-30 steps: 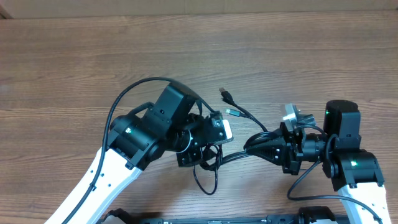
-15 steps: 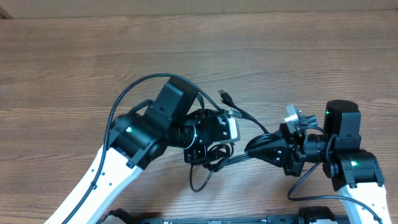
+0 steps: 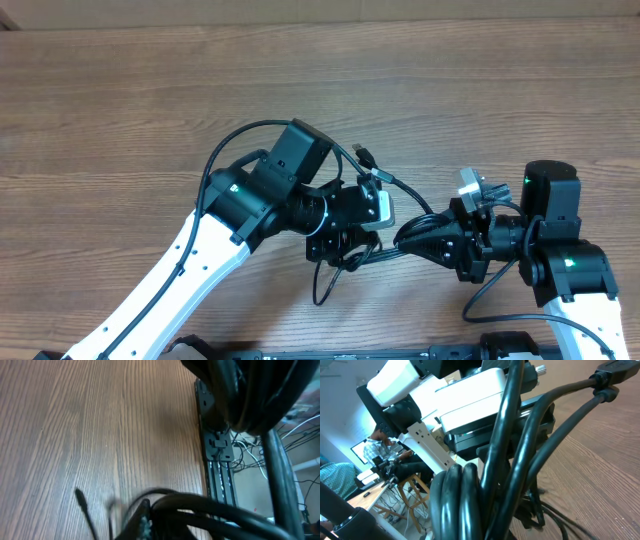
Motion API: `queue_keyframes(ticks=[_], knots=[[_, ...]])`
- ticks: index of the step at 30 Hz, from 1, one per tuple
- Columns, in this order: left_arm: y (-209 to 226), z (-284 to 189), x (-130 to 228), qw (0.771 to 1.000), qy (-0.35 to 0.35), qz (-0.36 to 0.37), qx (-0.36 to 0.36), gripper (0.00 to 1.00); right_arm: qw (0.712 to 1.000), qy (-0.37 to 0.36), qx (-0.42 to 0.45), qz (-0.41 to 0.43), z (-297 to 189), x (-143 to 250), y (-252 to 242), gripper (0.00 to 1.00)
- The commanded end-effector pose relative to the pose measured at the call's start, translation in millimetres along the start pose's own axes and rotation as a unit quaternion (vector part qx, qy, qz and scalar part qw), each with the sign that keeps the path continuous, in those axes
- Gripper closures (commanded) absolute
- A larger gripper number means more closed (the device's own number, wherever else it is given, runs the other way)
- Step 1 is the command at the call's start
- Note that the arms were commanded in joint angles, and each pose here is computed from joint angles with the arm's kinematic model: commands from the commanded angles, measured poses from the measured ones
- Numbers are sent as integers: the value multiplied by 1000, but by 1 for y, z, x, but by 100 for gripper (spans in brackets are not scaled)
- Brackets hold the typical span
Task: Untangle cables
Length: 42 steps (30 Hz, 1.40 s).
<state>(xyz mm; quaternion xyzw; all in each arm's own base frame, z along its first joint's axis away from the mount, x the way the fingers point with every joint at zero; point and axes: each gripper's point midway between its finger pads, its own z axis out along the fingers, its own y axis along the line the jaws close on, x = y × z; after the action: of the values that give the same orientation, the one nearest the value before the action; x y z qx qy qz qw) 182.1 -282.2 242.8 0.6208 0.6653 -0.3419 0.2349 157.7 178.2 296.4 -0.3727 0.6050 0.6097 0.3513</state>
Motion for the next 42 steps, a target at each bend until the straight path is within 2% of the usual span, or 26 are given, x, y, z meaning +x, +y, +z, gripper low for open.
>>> queue_keyframes(ticks=[1, 3, 6, 12, 17, 18, 19, 20, 21, 22, 23, 28, 33, 40, 42], knots=[[-1, -3, -9, 1000, -17, 7, 7, 96, 1000, -4, -15, -14, 0, -7, 8, 96], [4, -4, -8, 1000, -12, -4, -7, 96, 1000, -3, -7, -14, 0, -6, 5, 96], [26, -8, -1, 996, 2, -64, -60, 96, 1000, 5, 23, -3, 0, -3, -5, 96], [73, -32, 21, 960, 17, -213, -183, 96, 988, 21, 132, 70, -6, 4, -42, 96], [82, -38, 23, 947, 6, -250, -202, 96, 967, 15, 217, 135, -17, 8, -69, 94], [83, -39, 21, 946, 2, -252, -204, 96, 959, 12, 238, 151, -20, 9, -76, 83], [84, -39, 19, 945, -4, -255, -206, 96, 953, 9, 256, 165, -23, 10, -81, 67], [86, -40, 17, 943, -10, -259, -208, 96, 945, 5, 274, 181, -26, 11, -86, 49], [88, -40, 15, 942, -17, -262, -210, 96, 942, 4, 280, 185, -27, 12, -88, 21], [89, -41, 12, 940, -23, -266, -212, 96, 942, 4, 281, 185, -27, 12, -88, 7], [91, -43, 10, 937, -30, -272, -217, 96, 942, 5, 281, 186, -27, 12, -88, 0], [104, -55, 8, 912, -52, -310, -262, 96, 942, 5, 281, 186, -27, 12, -88, 0], [114, -73, 12, 870, -80, -380, -305, 96, 942, 5, 281, 187, -27, 12, -88, 0], [114, -76, 10, 841, -109, -439, -299, 96, 939, 1, 279, 200, -27, 12, -88, 0], [112, -74, 3, 839, -123, -450, -281, 96, 938, -1, 279, 205, -27, 12, -88, 0]])
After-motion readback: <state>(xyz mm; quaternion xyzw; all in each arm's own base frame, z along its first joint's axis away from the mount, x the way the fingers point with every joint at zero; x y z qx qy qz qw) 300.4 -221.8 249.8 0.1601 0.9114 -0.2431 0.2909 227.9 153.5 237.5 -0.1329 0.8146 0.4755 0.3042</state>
